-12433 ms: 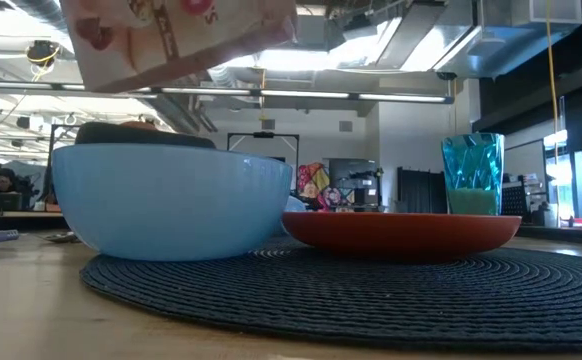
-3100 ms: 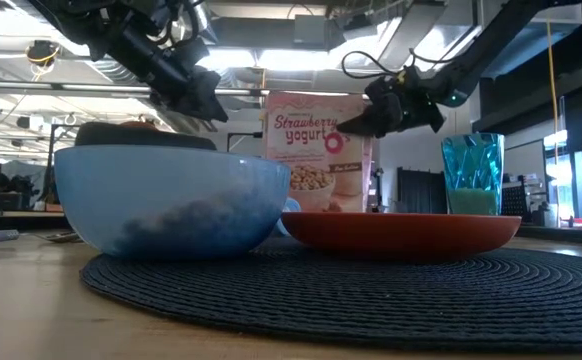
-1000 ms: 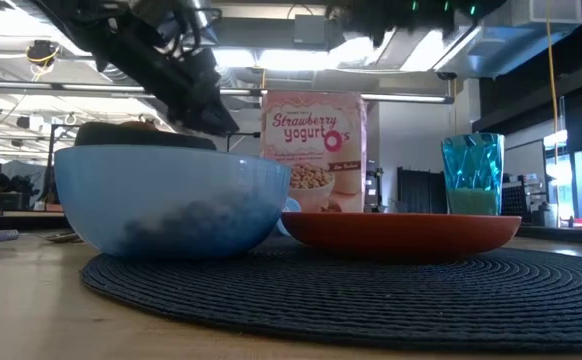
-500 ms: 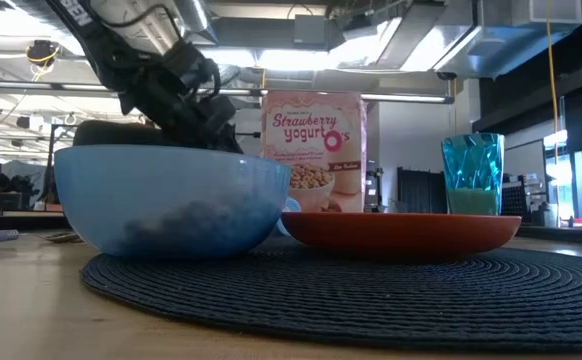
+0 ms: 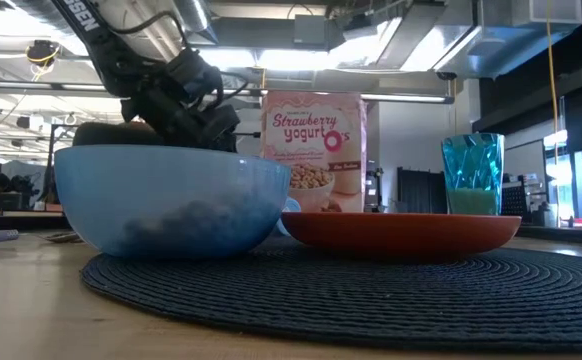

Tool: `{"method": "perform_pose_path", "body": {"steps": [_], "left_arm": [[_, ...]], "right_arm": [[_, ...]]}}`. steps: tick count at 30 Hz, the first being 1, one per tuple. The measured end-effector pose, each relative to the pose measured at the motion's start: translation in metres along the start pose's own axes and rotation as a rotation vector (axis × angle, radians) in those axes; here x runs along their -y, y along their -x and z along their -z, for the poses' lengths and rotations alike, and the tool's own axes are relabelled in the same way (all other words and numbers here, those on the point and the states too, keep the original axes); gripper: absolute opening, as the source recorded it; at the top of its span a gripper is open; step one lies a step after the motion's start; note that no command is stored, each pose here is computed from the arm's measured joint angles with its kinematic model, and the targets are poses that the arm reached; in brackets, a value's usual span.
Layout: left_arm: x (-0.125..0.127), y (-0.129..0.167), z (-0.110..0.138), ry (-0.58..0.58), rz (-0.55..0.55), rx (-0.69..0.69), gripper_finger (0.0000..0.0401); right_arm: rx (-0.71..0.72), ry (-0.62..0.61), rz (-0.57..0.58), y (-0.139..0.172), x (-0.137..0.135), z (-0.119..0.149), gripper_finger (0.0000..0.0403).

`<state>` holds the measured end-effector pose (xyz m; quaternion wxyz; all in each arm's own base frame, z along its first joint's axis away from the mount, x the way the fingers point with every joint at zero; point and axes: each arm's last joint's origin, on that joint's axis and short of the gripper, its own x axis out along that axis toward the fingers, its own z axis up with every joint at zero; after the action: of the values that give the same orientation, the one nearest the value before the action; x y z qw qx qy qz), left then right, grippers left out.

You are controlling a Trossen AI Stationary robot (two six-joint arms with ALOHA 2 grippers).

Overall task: Arrange a breakfast setting
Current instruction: Adjust the blue cup on the table

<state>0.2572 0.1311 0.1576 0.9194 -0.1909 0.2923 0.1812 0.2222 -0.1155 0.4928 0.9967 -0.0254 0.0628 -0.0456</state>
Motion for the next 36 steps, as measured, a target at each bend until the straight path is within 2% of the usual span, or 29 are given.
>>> {"method": "perform_pose_path", "body": {"steps": [14,23,30,36], "left_arm": [[0.014,-0.002,0.004,-0.016,0.048,-0.022,0.0146],[0.021,-0.003,0.006,-0.034,0.051,-0.026,0.0068],[0.025,-0.003,0.006,-0.107,0.047,-0.023,0.0010],[0.027,-0.003,0.007,-0.186,0.025,-0.018,0.0003]], "right_arm": [[-0.002,0.000,0.011,0.000,0.000,0.000,0.0218],[-0.005,-0.004,0.011,0.000,0.000,0.001,0.0218],[-0.019,-0.012,0.009,0.000,0.000,0.002,0.0218],[-0.049,-0.033,0.006,0.000,0.000,0.005,0.0218]]}}
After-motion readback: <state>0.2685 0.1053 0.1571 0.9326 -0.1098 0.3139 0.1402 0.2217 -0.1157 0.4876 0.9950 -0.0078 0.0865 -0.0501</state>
